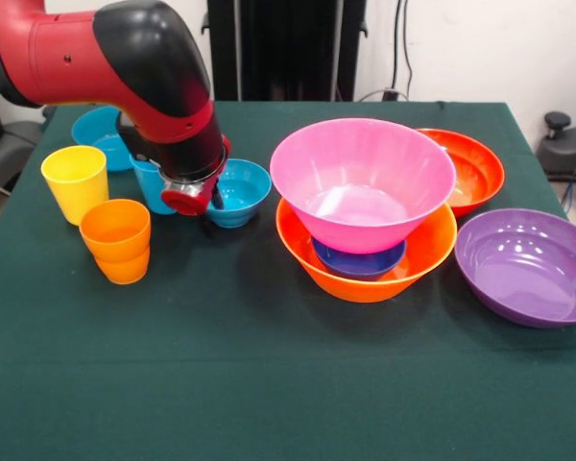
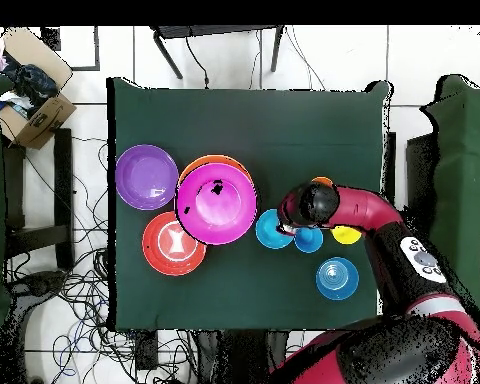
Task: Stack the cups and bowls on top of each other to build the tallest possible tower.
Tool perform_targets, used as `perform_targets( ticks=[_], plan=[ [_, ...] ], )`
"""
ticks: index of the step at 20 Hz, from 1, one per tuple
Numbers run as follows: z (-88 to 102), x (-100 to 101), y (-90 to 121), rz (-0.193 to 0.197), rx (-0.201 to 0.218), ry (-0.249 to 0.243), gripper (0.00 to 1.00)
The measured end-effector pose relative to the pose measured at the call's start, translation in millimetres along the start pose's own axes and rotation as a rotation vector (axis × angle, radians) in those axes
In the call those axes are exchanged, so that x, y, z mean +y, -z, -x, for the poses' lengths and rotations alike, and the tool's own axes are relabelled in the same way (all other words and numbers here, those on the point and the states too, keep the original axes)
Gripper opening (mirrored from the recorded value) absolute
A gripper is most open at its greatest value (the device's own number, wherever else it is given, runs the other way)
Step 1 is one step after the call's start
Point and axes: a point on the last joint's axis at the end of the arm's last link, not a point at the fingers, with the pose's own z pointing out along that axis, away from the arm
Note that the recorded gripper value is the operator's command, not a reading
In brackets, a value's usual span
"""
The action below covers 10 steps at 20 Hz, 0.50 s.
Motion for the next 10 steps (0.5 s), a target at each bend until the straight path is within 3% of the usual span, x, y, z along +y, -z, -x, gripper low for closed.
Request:
perform_targets(
  ticks=[6,10],
  plan=[
    [6.3,7,5,0.017,-0.029,-0.023,0.0],
    [6.6,14,5,0.03,-0.026,-0.025,0.0]
  ],
)
